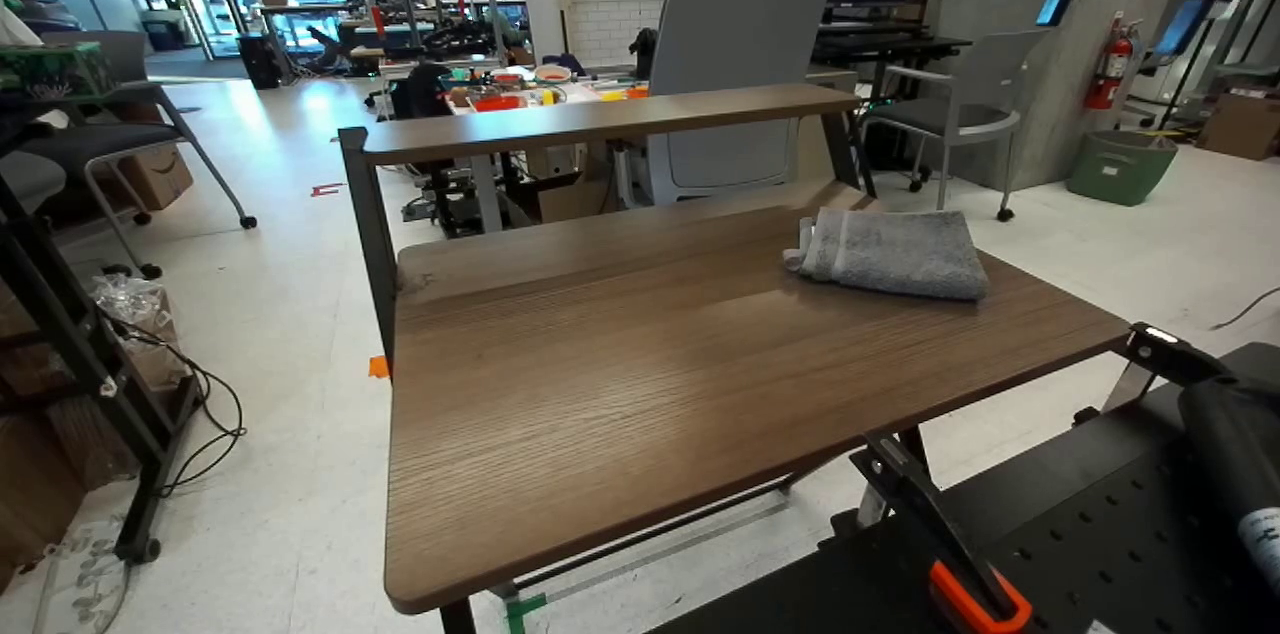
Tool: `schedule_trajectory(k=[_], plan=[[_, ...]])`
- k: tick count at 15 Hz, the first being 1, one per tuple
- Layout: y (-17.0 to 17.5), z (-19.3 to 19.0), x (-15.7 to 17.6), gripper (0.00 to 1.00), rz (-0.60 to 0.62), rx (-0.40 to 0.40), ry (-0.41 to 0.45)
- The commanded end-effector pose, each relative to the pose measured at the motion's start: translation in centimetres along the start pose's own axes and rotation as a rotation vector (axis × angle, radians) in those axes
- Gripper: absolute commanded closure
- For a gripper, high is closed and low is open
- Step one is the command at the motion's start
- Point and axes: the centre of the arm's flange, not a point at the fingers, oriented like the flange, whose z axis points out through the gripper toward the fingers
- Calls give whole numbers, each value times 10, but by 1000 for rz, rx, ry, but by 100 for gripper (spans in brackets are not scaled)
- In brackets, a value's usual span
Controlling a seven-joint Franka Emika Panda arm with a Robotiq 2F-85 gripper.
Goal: Move the towel to the left
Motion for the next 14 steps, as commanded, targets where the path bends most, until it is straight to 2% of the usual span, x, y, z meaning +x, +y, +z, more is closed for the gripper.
schedule_trajectory(k=[1, 9, 14], plan=[[-20, 28, 52, 0, 67, -20, -5], [-52, 103, 97, 0, 130, -85, -29], [-61, 148, 110, 0, 157, -113, -15]])
